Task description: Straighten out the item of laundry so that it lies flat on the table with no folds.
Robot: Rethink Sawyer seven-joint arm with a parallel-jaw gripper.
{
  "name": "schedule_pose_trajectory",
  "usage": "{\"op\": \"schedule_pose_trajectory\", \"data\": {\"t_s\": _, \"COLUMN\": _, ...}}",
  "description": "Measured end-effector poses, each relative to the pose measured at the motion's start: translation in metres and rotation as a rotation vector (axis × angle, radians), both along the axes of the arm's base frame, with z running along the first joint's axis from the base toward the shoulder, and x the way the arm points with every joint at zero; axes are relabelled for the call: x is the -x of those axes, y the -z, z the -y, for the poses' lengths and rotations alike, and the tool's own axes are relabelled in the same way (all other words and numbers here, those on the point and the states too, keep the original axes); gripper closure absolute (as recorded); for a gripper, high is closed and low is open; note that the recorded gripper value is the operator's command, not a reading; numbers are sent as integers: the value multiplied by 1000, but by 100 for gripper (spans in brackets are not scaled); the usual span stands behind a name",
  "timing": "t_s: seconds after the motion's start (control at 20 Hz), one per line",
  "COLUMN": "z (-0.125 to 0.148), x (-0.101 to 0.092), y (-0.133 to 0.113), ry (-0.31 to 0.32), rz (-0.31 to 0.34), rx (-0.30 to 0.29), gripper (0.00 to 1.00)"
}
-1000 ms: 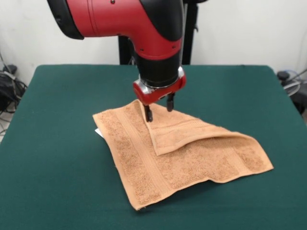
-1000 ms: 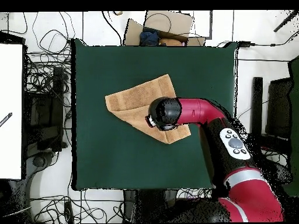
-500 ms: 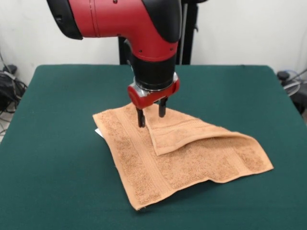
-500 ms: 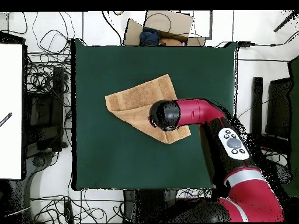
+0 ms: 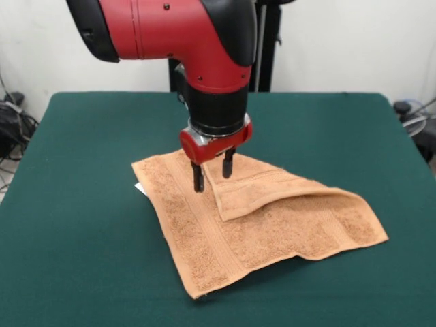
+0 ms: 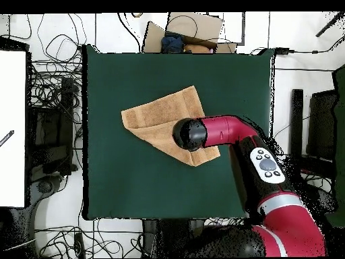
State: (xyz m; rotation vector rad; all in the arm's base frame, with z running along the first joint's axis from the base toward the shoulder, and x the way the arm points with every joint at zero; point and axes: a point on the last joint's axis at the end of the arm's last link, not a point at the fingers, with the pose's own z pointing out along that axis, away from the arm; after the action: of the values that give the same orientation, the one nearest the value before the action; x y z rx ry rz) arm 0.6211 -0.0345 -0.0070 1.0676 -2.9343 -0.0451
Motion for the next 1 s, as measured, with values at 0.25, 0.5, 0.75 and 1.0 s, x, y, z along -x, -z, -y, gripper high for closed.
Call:
{"op": "schedule_pose_trajectory", "data": {"t_s": 0.25, "z": -2, "x": 3, "y": 8, "ry": 0, "rz": 0, "rx": -9, "gripper": 0}}
{"op": "schedule_pose_trajectory", "data": {"t_s": 0.5, "z": -5, "x": 11, "y": 23, "ry": 4, "rz": -15, "rx": -26, "gripper": 0}}
{"op": "schedule_pose_trajectory", "data": {"t_s": 0.75, "z": -7, "x": 17, "y": 32, "ry": 6, "rz": -33, "rx": -37, "gripper": 0}}
{"op": "schedule_pose_trajectory", "data": {"t_s": 1.0, "z": -10, "x": 21, "y": 40, "ry": 8, "rz": -42, "rx": -47, "gripper": 0}}
